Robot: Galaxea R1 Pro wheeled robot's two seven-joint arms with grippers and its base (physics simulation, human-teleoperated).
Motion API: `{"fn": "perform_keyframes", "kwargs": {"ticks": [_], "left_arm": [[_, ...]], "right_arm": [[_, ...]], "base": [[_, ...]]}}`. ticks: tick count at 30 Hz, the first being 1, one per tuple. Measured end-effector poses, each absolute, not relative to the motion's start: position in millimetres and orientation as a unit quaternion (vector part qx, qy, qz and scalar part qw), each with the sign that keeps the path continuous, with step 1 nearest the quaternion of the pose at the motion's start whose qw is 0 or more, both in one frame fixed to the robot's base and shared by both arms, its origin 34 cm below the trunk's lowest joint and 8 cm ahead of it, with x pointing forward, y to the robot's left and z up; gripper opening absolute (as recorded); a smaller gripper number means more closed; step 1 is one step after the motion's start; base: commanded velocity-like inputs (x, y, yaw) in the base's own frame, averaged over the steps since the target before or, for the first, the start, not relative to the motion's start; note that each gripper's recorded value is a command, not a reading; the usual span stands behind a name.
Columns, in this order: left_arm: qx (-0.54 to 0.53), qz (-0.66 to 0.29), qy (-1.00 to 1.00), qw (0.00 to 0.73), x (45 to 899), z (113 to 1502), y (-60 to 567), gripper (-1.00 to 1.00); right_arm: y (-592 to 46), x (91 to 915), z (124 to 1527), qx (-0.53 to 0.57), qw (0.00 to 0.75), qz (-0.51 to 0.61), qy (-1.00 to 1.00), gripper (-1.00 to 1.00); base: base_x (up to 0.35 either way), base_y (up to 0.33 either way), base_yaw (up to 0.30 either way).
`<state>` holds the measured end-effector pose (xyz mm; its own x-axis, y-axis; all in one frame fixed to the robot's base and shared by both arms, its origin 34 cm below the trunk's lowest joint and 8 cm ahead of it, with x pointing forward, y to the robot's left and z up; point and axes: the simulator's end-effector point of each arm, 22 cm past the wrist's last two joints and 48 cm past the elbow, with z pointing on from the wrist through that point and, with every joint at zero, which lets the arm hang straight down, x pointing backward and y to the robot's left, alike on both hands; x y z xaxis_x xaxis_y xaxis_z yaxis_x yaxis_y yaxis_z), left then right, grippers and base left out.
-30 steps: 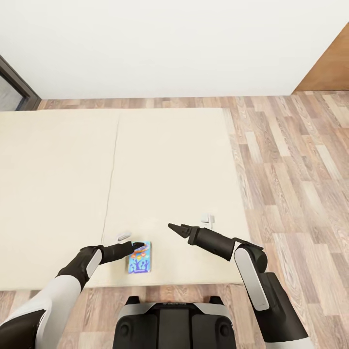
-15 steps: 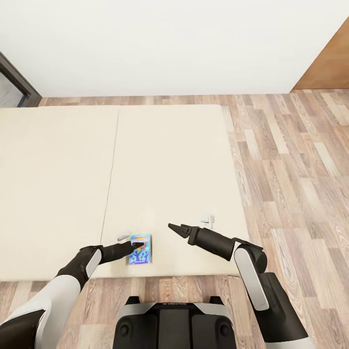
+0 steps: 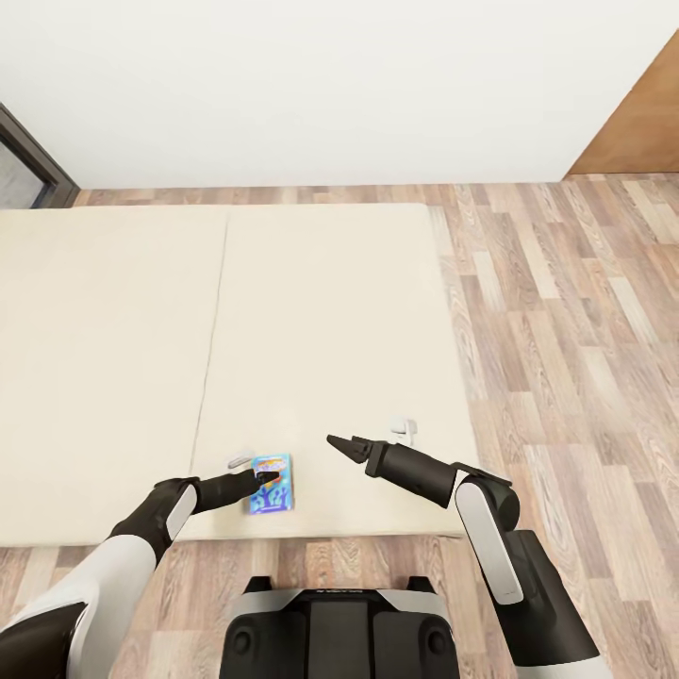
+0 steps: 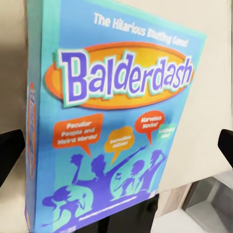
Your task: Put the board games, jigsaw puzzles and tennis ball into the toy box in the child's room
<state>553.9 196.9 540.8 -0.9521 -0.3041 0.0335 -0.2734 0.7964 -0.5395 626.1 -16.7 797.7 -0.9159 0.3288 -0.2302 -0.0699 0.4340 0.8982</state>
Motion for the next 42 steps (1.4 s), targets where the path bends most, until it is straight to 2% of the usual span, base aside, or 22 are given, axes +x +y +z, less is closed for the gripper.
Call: {"fn": "perform_keyframes", "kwargs": {"ticks": [21, 42], "left_arm": [[-0.152, -0.28, 0.947, 0.029, 555.0, 541.2, 197.1, 1.0], [-0.153, -0.279, 0.947, 0.03, 555.5, 541.2, 199.3, 1.0]], "right_arm": [[-16.1, 625.8, 797.8, 0.078, 0.189, 0.526, 0.825, 1.0], [-15.5, 625.3, 797.9, 0.077, 0.189, 0.527, 0.825, 1.0]], "base": [[0.0, -0.114, 0.0], [0.064, -0.006, 0.0]]}}
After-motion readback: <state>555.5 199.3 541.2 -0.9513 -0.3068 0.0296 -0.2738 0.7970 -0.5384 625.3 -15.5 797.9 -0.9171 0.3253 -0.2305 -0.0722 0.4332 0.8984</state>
